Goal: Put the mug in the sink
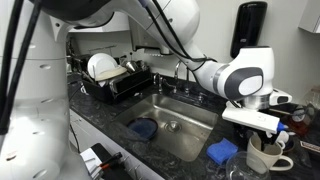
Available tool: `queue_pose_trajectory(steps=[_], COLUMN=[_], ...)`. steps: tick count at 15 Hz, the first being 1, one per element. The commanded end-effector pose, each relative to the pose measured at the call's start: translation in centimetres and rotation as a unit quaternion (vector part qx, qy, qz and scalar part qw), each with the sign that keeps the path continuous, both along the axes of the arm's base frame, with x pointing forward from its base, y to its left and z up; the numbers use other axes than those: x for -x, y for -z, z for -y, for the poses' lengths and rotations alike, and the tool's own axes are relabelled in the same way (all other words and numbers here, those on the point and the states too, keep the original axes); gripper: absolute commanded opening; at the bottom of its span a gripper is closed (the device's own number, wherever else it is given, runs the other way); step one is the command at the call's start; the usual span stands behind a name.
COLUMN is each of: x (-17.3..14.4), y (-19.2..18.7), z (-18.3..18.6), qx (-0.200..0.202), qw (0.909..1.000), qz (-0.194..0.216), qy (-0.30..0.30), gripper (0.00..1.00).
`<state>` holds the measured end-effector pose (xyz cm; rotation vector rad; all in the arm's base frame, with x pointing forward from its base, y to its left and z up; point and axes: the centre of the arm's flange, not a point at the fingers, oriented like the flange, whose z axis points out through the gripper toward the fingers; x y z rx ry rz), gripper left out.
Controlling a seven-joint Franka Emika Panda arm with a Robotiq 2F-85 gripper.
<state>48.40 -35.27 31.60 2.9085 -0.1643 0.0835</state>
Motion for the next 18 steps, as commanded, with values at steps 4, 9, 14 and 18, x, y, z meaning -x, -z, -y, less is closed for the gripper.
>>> queue_pose_trajectory(steps=[4,9,14,18], x=[0.4,0.5,0.1,-1.7], y=[0.3,-0.3,-2.7,-6.2], z=[1.4,0.2,-2.2,-5.2], qx=[-0.005,-0.01,-0.02,-0.01], qw=[0.9999,0.9996,0.9997,0.9993], qz=[-0.005,-0.015,0.0,0.035], qy=[0.009,0.023,0.017,0.001], gripper=[0.03,0.02,0.02,0.02])
